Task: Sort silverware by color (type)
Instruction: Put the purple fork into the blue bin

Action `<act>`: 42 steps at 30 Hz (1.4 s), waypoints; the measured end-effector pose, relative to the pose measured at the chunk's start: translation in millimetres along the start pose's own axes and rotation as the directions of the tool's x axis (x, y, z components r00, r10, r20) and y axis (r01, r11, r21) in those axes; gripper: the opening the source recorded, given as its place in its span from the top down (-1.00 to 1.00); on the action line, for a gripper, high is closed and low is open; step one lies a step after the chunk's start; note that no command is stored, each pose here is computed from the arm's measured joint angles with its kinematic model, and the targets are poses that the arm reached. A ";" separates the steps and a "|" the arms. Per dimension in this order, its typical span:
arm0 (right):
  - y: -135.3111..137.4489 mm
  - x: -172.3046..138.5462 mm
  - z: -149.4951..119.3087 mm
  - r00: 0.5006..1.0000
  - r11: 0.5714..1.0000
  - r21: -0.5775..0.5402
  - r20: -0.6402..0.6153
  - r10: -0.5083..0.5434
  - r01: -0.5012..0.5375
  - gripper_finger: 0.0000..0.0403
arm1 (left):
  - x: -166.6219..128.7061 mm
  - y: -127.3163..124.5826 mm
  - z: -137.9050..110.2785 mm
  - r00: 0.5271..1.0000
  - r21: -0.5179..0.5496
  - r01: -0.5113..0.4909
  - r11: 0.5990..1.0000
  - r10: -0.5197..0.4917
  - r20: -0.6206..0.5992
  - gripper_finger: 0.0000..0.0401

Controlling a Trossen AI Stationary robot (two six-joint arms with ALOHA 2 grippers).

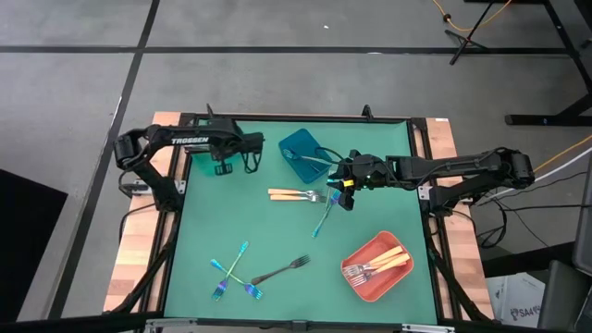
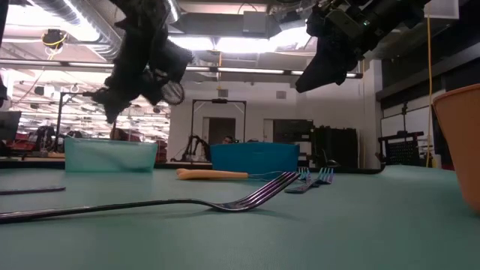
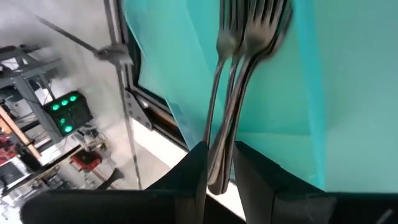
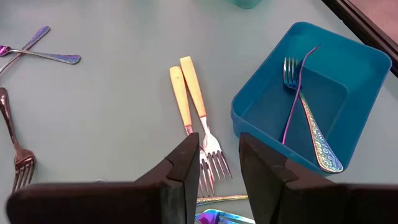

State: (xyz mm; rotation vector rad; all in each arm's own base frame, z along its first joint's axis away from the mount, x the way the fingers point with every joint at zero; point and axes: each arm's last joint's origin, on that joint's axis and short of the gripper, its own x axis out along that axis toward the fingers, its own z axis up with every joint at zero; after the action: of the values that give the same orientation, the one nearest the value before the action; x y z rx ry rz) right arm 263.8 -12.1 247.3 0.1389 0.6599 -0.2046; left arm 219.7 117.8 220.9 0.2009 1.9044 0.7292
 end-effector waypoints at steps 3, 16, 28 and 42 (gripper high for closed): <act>0.0 0.0 0.0 1.000 1.000 0.000 0.000 0.000 0.000 0.48 | -16.0 -0.6 3.9 0.998 -0.043 0.023 0.999 -0.020 0.059 0.65; 0.0 0.0 0.0 1.000 0.991 -0.135 0.000 0.000 0.000 0.48 | -96.5 -52.6 19.1 0.847 -0.230 0.404 0.885 -0.267 0.461 0.65; 0.0 0.0 0.0 1.000 0.983 -0.183 0.000 0.000 0.000 0.48 | -166.3 -114.4 22.9 0.426 -0.014 0.655 0.755 -0.355 0.832 0.65; 4.2 -0.3 -0.7 0.989 0.946 -0.288 -0.026 0.145 -0.146 0.48 | -200.3 -165.0 -12.5 0.247 0.184 0.679 0.711 -0.457 0.854 0.65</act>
State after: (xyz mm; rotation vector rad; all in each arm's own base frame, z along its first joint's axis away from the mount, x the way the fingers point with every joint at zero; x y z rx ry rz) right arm 264.1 -7.9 247.2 -0.0941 0.6736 0.0366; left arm 328.4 -109.2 285.3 -0.2694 0.7407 0.1988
